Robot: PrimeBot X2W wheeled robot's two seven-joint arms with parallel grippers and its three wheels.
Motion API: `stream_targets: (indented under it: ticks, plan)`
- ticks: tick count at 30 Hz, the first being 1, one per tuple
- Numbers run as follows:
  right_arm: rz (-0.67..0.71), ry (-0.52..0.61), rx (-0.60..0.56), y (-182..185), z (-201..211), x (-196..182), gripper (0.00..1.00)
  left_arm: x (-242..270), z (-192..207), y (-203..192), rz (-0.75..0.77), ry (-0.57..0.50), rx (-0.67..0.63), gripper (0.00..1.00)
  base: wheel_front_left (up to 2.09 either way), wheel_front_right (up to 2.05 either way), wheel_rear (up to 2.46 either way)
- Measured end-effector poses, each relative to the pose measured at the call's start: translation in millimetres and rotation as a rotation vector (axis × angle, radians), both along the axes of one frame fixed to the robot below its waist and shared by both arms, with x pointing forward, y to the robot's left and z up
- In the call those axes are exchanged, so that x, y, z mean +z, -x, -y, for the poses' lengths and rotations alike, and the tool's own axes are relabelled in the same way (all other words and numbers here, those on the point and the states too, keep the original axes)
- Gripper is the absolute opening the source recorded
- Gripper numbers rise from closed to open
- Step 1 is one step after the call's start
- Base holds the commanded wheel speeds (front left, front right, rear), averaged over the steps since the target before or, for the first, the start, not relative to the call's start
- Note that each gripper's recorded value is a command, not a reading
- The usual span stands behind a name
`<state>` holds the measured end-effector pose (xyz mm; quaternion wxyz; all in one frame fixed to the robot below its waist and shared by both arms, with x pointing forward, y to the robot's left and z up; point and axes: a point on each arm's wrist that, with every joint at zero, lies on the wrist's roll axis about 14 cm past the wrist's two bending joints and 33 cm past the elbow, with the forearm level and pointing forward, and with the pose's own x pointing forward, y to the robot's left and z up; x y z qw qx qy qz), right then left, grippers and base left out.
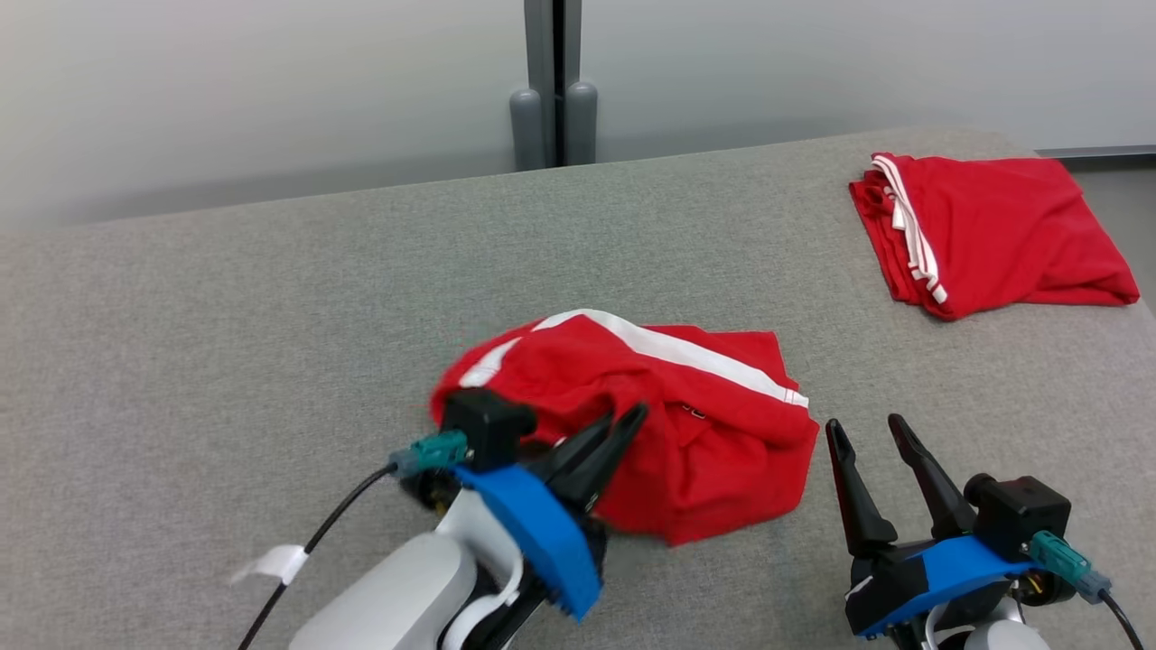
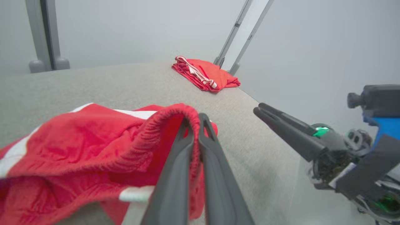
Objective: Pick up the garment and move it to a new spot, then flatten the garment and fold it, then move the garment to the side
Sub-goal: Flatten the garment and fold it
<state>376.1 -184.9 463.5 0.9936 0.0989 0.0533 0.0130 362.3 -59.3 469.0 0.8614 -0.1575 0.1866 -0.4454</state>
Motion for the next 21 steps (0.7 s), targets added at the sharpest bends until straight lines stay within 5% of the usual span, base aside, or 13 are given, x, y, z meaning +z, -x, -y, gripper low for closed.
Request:
stream_targets:
  ticks: [12, 18, 21]
  plan:
    - [0.005, -0.008, 0.036, -4, -12, 1, 1.00, 157, 59, -34, 0.212, 0.381, -0.044, 0.00, 0.00, 0.00, 0.00]
    - [0.003, -0.010, 0.001, 1, -1, 0, 1.00, 204, 61, -41, 0.178, 0.601, -0.016, 0.00, 0.00, 0.00, 0.00]
    - [0.001, -0.010, -0.008, 3, 1, -1, 1.00, 190, 53, -56, 0.067, 0.626, 0.078, 0.00, 0.00, 0.00, 0.00]
